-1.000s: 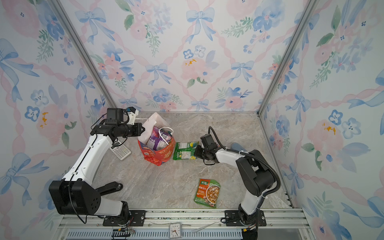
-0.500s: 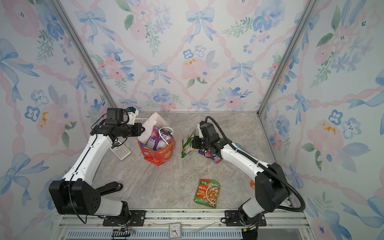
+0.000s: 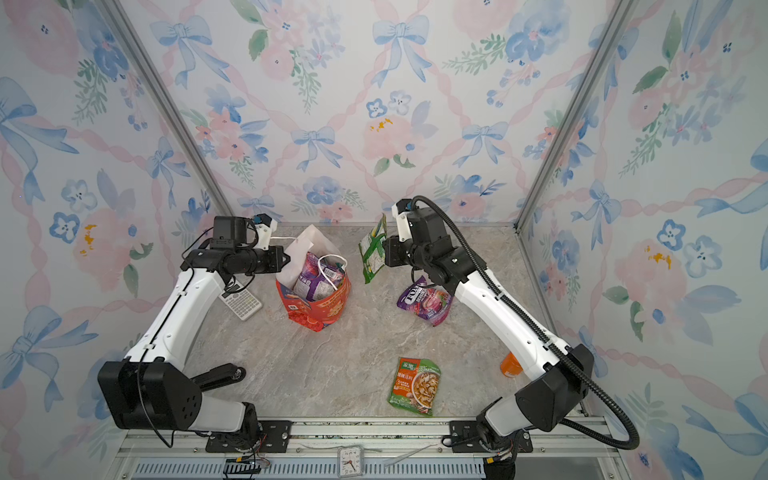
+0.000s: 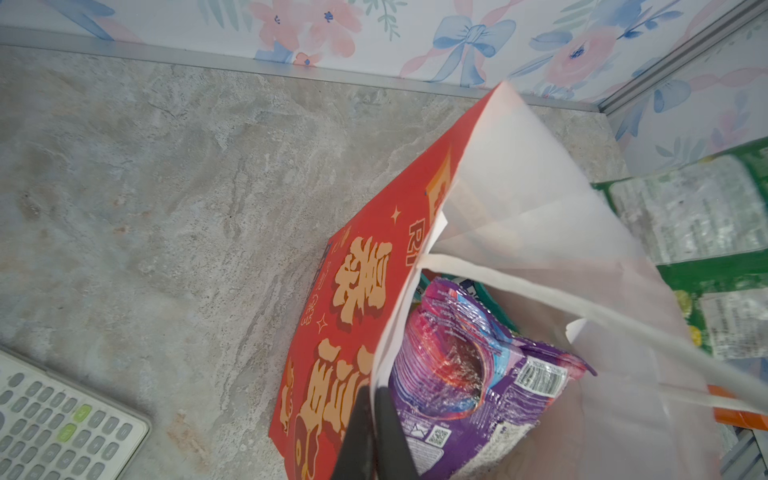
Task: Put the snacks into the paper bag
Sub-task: 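Lift the green packet and carry it over the bag opening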
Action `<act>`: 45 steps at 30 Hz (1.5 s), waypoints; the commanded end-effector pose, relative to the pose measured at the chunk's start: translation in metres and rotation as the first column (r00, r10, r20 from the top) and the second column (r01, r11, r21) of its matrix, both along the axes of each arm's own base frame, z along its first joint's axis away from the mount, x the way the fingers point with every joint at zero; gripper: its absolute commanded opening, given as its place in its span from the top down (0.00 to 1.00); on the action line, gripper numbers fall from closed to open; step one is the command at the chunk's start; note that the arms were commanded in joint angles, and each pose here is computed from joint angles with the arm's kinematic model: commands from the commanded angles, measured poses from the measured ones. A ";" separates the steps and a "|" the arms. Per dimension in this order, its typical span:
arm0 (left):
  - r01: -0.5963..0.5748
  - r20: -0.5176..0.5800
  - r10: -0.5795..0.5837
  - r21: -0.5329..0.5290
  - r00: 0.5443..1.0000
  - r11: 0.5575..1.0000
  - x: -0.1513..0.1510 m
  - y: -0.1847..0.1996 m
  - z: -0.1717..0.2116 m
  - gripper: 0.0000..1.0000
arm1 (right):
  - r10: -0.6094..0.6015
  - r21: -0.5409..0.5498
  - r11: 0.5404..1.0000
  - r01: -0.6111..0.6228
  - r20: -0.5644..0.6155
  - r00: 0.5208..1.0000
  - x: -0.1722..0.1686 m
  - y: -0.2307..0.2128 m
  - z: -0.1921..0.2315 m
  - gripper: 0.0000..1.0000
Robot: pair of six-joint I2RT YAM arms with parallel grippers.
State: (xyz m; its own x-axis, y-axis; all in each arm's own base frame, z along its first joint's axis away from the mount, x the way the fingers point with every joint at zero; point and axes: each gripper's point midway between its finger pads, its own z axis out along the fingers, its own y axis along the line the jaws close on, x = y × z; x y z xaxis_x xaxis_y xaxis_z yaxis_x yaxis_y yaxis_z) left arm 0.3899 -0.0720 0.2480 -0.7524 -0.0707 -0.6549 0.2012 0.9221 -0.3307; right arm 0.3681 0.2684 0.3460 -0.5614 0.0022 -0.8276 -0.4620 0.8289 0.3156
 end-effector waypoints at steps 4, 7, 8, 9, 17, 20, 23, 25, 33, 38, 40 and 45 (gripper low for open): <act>-0.011 -0.019 0.011 -0.001 1.000 1.000 -0.003 0.003 -0.005 1.00 | 0.048 0.039 0.998 -0.055 0.153 0.987 0.007 0.017 0.067 1.00; -0.009 -0.022 0.009 -0.005 1.000 1.000 -0.003 0.003 -0.005 1.00 | 0.109 0.047 0.992 -0.120 0.187 0.976 0.004 0.036 0.085 1.00; -0.010 -0.021 0.010 -0.005 1.000 1.000 -0.003 0.003 -0.005 1.00 | 0.131 0.038 0.989 -0.141 0.201 0.971 0.002 0.044 0.090 1.00; -0.008 -0.021 0.008 -0.004 1.000 1.000 -0.003 0.003 -0.005 1.00 | 0.150 0.033 0.986 -0.160 0.209 0.966 -0.001 0.051 0.093 1.00; -0.008 -0.017 0.008 -0.006 1.000 1.000 -0.004 0.003 -0.003 1.00 | 0.330 0.003 0.941 -0.339 0.224 0.917 -0.025 0.107 0.105 1.00; -0.010 -0.012 0.010 -0.003 1.000 1.000 -0.004 0.003 -0.002 1.00 | 0.386 -0.029 0.921 -0.389 0.211 0.898 -0.037 0.119 0.098 1.00; -0.010 -0.007 0.010 0.001 1.000 1.000 -0.004 0.003 -0.001 1.00 | 0.430 -0.056 0.902 -0.427 0.191 0.883 -0.048 0.127 0.088 1.00; -0.010 -0.007 0.010 0.000 1.000 1.000 -0.005 0.003 0.000 1.00 | 0.455 -0.080 0.891 -0.448 0.178 0.873 -0.053 0.130 0.081 1.00; -0.008 -0.003 0.008 -0.006 1.000 1.000 -0.005 0.003 0.002 1.00 | 0.522 -0.120 0.852 -0.510 0.117 0.845 -0.061 0.139 0.053 1.00; -0.005 -0.005 0.005 -0.011 1.000 1.000 -0.005 0.002 0.001 1.00 | 0.565 -0.147 0.821 -0.552 0.069 0.822 -0.061 0.148 0.035 1.00; -0.003 -0.003 0.003 -0.012 1.000 1.000 -0.005 0.001 0.002 1.00 | 0.580 -0.152 0.810 -0.567 0.060 0.813 -0.062 0.151 0.030 1.00; -0.005 0.001 0.005 -0.009 1.000 1.000 -0.006 0.002 0.003 1.00 | 0.628 -0.161 0.771 -0.615 0.041 0.777 -0.064 0.161 0.022 1.00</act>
